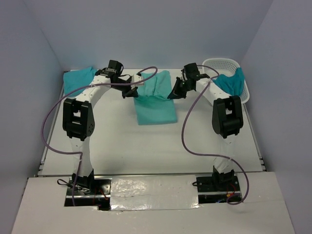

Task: Fold and stack the t-shirts
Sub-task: Fold the folded rectangular tshirt in 1/3 of the way

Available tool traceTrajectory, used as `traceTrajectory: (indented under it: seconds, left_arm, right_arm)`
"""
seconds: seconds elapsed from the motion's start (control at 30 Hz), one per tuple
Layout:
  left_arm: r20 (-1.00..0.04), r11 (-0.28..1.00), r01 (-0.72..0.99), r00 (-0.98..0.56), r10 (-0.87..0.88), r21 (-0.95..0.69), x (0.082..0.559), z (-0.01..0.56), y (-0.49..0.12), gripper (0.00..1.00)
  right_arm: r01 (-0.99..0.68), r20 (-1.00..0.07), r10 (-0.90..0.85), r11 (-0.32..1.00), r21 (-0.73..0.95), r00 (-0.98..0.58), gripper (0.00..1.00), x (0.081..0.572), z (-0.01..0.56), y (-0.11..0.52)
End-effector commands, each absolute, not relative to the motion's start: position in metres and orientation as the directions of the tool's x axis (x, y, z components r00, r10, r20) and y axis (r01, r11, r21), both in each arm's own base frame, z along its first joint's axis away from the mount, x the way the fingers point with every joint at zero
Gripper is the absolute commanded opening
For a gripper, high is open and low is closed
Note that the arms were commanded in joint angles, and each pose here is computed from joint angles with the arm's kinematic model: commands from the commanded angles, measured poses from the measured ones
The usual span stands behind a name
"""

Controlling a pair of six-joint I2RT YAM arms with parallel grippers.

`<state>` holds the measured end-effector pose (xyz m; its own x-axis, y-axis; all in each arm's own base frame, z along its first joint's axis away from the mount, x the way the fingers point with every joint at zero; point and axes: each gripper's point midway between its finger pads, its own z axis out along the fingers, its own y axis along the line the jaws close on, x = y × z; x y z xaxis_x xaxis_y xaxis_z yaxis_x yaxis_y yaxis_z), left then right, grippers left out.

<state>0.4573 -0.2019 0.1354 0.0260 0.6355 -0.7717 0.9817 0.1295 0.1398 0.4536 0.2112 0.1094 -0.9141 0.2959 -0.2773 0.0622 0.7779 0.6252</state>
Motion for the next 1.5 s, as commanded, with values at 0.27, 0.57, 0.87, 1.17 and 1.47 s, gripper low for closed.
traceTrajectory:
  seconds: [0.27, 0.57, 0.87, 1.17, 1.47]
  left_arm:
    - [-0.816, 0.224, 0.959, 0.011, 0.579, 0.172, 0.51, 0.117, -0.217, 0.0]
    - [-0.811, 0.442, 0.888, -0.162, 0.561, 0.128, 0.539, 0.086, -0.204, 0.33]
    - [-0.879, 0.753, 0.654, -0.318, 0.355, 0.068, 0.604, 0.149, -0.17, 0.49]
    - [-0.828, 0.519, 0.851, -0.23, 0.511, 0.084, 0.539, 0.156, -0.17, 0.41]
    - [-0.741, 0.35, 0.937, -0.249, 0.623, -0.021, 0.448, 0.118, -0.175, 0.4]
  right_arm:
    - [0.139, -0.239, 0.357, 0.768, 0.625, -0.903, 0.0, 0.492, 0.092, 0.204]
    - [0.19, -0.21, 0.416, 0.733, 0.653, -0.885, 0.44, 0.517, 0.07, 0.196]
    - [-0.097, -0.727, 0.205, 0.932, 0.35, -0.656, 0.56, 0.555, 0.179, 0.153]
    - [-0.485, -0.673, -0.096, 0.768, 0.419, -0.733, 0.0, 0.46, 0.153, 0.265]
    - [-0.443, -0.482, -0.155, 0.692, 0.57, -0.862, 0.0, 0.442, 0.093, 0.308]
